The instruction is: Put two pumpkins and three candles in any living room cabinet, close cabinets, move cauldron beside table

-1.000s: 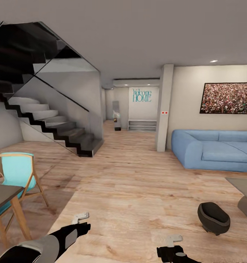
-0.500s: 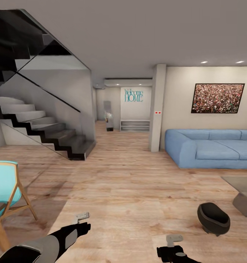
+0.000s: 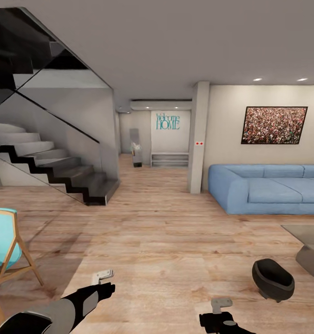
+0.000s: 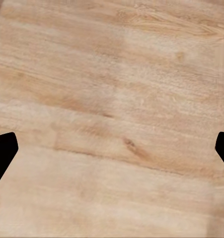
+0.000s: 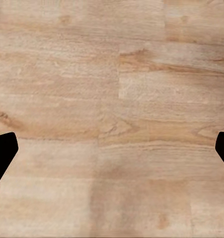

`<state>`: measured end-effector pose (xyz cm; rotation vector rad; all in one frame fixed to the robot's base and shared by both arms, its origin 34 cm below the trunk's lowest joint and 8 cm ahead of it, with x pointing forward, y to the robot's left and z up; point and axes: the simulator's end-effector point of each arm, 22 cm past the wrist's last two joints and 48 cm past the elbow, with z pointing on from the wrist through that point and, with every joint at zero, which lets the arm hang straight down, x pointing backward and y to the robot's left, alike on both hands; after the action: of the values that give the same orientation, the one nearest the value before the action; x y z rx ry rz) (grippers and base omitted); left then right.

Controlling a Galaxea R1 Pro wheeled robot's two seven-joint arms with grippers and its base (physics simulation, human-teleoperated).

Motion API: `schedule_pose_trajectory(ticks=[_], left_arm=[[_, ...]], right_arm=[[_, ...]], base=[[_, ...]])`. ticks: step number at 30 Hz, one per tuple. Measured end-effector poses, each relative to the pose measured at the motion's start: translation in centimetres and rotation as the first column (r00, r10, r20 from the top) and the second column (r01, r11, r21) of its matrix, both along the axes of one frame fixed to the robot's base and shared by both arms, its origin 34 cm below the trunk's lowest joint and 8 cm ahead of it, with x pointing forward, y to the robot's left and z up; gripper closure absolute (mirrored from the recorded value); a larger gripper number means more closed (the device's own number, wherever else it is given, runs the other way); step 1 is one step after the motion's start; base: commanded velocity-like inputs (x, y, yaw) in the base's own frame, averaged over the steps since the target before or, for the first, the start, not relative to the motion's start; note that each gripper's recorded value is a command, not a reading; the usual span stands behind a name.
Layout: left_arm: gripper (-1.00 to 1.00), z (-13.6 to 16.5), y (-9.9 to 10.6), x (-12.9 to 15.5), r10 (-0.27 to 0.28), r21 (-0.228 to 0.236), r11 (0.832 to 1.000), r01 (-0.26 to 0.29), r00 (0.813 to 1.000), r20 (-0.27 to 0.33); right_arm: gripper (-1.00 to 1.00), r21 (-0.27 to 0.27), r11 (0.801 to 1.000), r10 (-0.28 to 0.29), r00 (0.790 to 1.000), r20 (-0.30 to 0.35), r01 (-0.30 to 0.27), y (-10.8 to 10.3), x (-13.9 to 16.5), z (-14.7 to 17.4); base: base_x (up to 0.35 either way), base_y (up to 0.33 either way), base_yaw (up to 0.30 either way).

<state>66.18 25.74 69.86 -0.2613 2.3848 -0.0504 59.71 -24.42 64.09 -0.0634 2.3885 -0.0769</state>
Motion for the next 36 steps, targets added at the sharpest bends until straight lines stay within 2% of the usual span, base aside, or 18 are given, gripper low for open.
schedule_pose_trajectory(ticks=[23, 36], left_arm=[[-1.00, 0.67, -0.01, 0.17, 0.000, 0.000, 1.000, 0.000, 1.000, 0.011], [-1.00, 0.68, 0.01, 0.17, 0.000, 0.000, 1.000, 0.000, 1.000, 0.012]], right_arm=[[-1.00, 0.001, 1.000, 0.000, 1.000, 0.013, 0.000, 0.02, 0.27, 0.61], [-1.00, 0.000, 1.000, 0.002, 1.000, 0.013, -0.002, 0.04, 0.28, 0.62]], base=[[0.296, 0.191, -0.260], [0.298, 0.192, -0.023]])
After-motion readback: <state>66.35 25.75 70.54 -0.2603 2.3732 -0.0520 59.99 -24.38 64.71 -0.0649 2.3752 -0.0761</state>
